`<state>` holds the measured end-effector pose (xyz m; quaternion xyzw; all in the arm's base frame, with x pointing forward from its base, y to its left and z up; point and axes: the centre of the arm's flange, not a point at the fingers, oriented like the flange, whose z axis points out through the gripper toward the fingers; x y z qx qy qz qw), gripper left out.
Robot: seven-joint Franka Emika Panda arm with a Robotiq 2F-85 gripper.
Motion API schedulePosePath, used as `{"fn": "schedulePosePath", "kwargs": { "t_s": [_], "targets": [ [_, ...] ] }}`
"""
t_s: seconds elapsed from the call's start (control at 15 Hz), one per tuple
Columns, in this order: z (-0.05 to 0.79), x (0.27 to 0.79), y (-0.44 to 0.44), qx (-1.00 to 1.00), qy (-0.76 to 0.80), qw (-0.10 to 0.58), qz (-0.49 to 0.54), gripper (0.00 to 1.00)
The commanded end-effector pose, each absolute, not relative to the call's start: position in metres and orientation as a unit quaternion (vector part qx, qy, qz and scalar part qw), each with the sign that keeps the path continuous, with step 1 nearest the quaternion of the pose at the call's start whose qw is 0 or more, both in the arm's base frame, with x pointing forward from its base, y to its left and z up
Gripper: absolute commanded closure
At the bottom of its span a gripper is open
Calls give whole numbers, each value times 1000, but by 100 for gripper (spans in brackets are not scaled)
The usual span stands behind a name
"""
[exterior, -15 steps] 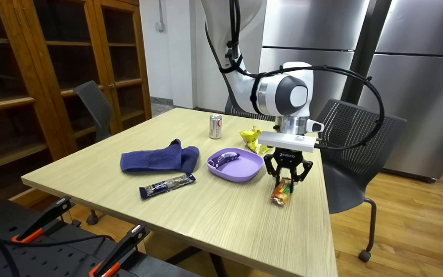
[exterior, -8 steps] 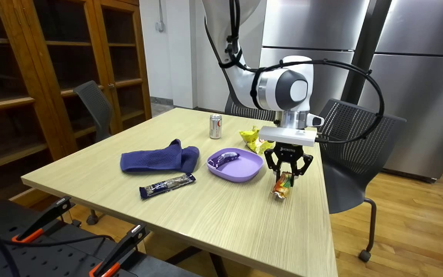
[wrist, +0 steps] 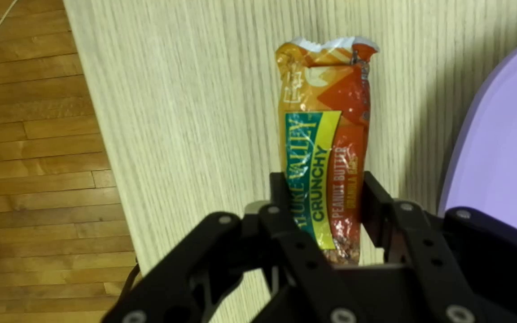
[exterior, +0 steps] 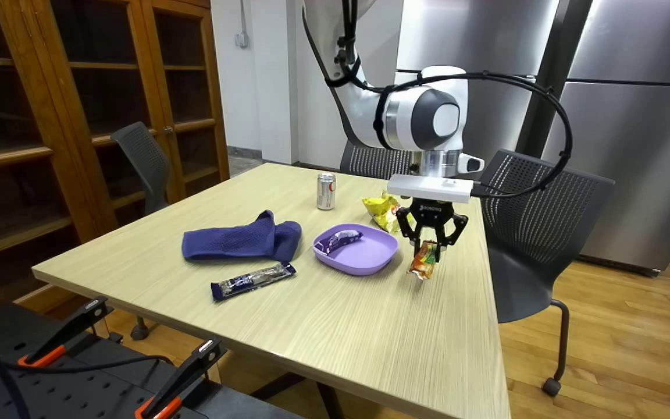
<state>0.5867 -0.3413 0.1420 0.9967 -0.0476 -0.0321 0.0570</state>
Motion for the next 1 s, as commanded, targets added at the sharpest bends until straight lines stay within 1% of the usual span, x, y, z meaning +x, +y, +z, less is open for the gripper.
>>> {"fn": "schedulePosePath", "kwargs": {
  "t_s": [0.0,0.93],
  "targets": [
    [161,582,-321,998,-30,52,-16,83],
    [167,604,-237,999,18,40,-7,83]
  ]
}}
